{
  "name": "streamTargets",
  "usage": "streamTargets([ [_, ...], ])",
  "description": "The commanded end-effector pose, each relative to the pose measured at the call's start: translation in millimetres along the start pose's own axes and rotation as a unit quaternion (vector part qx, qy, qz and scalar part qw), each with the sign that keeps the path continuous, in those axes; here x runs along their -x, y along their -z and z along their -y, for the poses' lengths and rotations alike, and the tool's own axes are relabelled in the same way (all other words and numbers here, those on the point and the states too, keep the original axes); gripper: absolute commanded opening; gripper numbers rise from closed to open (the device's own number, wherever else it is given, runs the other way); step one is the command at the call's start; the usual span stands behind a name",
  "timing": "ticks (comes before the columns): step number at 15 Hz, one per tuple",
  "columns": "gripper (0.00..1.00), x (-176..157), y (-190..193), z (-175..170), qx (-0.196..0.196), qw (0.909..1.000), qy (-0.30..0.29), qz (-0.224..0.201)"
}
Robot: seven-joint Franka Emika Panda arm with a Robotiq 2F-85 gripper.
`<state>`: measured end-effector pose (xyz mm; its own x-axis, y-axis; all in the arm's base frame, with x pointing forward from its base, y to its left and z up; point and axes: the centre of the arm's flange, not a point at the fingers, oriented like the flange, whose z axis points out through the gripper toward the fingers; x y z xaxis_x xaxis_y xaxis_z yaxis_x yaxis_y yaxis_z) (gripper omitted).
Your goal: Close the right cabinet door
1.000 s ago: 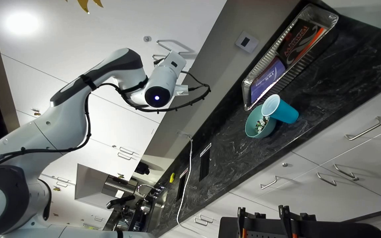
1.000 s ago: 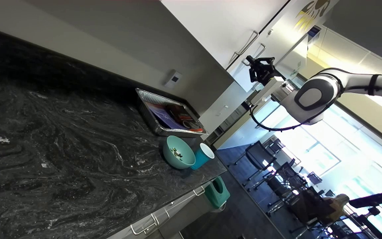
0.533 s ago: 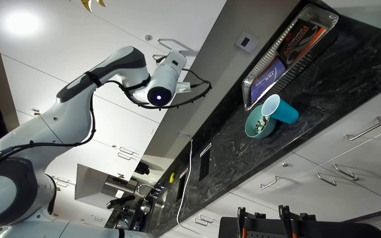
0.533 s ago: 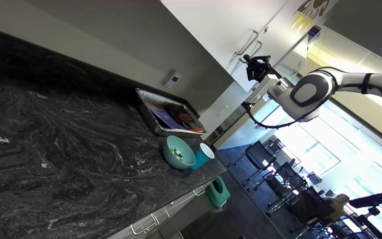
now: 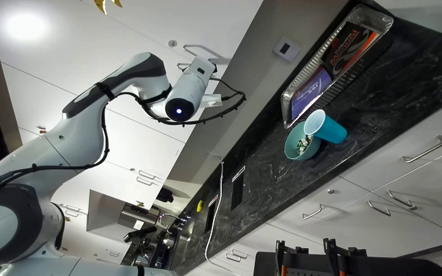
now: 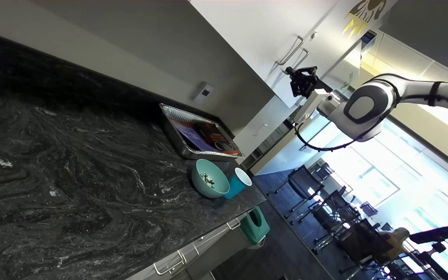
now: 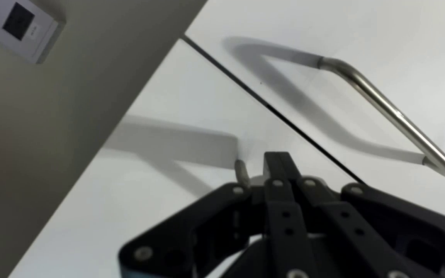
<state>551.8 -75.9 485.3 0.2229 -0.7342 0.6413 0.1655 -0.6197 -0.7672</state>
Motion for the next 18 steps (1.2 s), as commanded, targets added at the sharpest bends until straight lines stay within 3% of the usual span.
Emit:
streamTargets([
  [1,0.0,-34,57,13,0.08,0.9954,0.004,0.053],
  [4,0.0,-56,101,16,0.134,0.9848,-0.004,0.11],
  [6,0.0,-60,128,0,0.177,0.9743,-0.011,0.138],
  [10,0.0,-77,173,-36,0.243,0.955,-0.02,0.169],
  [14,0.0,-111,214,-49,0.28,0.9398,-0.026,0.195],
  [15,0.26,-120,224,-49,0.287,0.9358,-0.029,0.203],
  [16,0.27,-127,233,-46,0.292,0.9335,-0.031,0.206],
  [17,0.08,-107,219,-69,0.296,0.9334,-0.021,0.201],
  [18,0.15,-116,230,-64,0.298,0.933,-0.024,0.201],
])
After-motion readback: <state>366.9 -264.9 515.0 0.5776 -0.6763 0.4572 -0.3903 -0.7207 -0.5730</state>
